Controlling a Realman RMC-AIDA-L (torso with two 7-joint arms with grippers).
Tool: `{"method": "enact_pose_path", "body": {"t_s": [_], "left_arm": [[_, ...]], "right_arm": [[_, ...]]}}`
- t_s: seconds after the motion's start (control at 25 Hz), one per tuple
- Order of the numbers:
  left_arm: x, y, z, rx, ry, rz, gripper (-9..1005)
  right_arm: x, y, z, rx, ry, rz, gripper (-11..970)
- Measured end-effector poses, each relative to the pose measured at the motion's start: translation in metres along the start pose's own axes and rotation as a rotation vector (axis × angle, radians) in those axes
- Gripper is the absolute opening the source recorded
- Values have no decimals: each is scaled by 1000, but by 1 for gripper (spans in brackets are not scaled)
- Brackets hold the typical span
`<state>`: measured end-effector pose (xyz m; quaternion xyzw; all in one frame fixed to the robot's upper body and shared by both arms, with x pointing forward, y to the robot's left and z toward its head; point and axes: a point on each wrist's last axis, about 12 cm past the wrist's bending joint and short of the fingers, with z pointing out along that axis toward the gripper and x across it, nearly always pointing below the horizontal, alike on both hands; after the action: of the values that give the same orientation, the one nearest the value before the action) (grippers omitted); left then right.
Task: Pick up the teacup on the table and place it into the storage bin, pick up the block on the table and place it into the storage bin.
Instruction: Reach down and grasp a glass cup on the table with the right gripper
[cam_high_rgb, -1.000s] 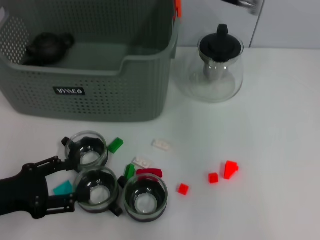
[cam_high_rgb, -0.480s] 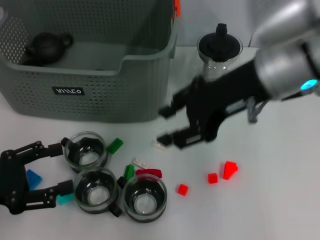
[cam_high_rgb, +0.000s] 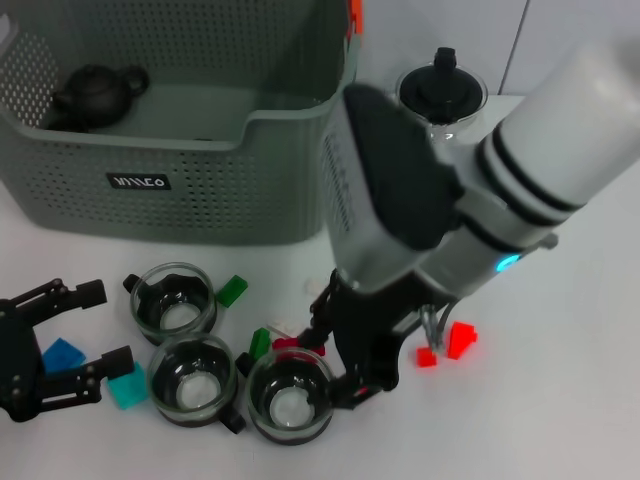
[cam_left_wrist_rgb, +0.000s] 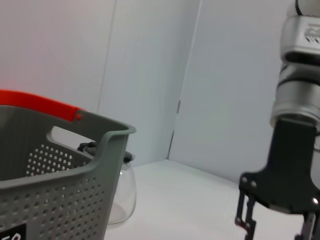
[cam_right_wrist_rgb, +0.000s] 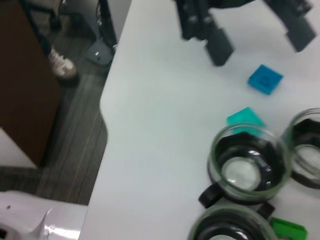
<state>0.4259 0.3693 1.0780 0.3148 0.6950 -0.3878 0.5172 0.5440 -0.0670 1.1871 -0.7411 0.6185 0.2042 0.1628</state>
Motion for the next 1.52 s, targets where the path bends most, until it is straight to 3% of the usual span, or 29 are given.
{"method": "enact_pose_path", "body": {"t_s": [0.24, 0.44, 0.72, 1.2, 1.28, 1.52], "left_arm": [[1, -1, 0, -5, -1, -4, 904], [2, 0, 3, -4, -3, -8, 904], [2, 2, 5, -10, 1, -9, 905], [4, 1, 4, -17, -1, -14, 905], [4, 1, 5, -17, -2, -15, 905], [4, 1, 6, -15, -5, -15, 904]], "right_arm": [[1, 2, 22, -2, 43, -10, 565], [7, -13, 32, 90, 13, 83, 564], [20, -24, 53, 106, 23, 164, 562], [27, -31, 65, 92, -6, 257, 555], [28, -32, 64, 89, -12, 269, 333], [30, -33, 66, 82, 0, 283, 203]]}}
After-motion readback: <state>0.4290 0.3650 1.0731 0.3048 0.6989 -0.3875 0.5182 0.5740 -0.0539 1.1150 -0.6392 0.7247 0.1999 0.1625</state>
